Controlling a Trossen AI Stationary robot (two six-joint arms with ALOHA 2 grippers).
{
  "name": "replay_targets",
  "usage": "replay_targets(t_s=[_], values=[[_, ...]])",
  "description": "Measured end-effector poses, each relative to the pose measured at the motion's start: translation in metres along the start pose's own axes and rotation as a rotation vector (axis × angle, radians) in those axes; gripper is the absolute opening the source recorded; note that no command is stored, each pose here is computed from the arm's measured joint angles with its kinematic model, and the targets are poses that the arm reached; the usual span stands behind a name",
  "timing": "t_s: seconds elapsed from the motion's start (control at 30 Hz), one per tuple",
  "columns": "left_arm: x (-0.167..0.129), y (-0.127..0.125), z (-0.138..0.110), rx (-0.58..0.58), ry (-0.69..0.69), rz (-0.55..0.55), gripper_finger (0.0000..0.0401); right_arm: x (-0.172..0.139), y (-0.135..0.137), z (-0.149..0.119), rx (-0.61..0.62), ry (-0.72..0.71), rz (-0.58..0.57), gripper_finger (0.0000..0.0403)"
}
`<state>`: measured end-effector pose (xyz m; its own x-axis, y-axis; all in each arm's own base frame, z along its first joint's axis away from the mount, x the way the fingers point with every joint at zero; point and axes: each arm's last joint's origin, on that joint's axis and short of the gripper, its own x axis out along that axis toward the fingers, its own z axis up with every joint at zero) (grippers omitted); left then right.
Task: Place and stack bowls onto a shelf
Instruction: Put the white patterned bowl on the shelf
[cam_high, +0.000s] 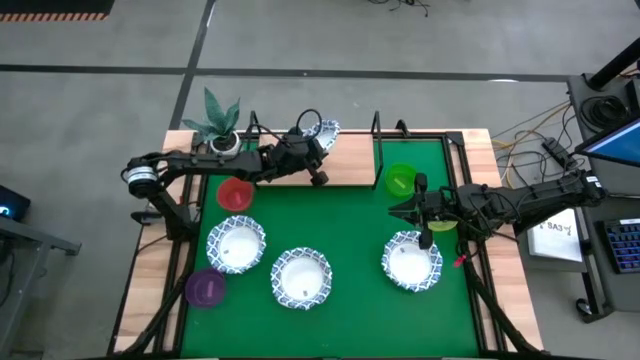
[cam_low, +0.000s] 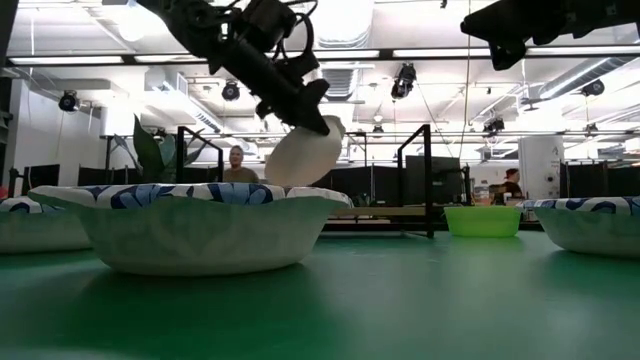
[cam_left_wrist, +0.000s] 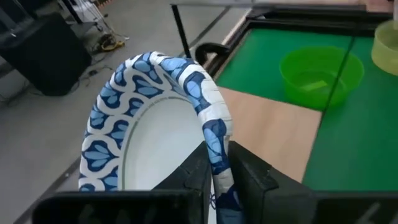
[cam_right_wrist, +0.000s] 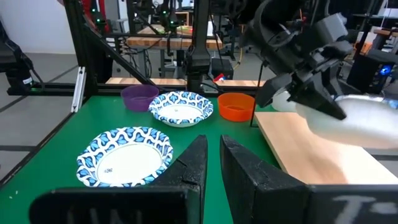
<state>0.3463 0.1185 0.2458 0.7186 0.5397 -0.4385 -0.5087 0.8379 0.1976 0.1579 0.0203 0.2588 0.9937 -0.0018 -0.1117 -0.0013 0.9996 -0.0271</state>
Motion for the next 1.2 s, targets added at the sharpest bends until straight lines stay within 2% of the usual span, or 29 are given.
replay_targets(t_s=[0.27, 0.6, 1.03, 1.2], values=[[0.021, -0.009, -0.016, 0.014, 0.042, -0.007, 0.0033, 0.0, 0.0, 0.0, 0.001, -0.001, 0.0, 0.0034], [0.025, -0.011, -0.022, 0.026, 0.073, -0.008, 0.0045, 0.0, 0.0, 0.0, -0.002, 0.001, 0.0, 0.0034], [0.024, -0.011, -0.024, 0.007, 0.09, -0.008, 0.0159, 0.0, 0.0, 0.0, -0.002, 0.001, 0.0, 0.0034], [0.022, -0.013, -0.024, -0.012, 0.104, -0.013, 0.0191, 0.0, 0.0, 0.0, -0.002, 0.001, 0.0, 0.0034]])
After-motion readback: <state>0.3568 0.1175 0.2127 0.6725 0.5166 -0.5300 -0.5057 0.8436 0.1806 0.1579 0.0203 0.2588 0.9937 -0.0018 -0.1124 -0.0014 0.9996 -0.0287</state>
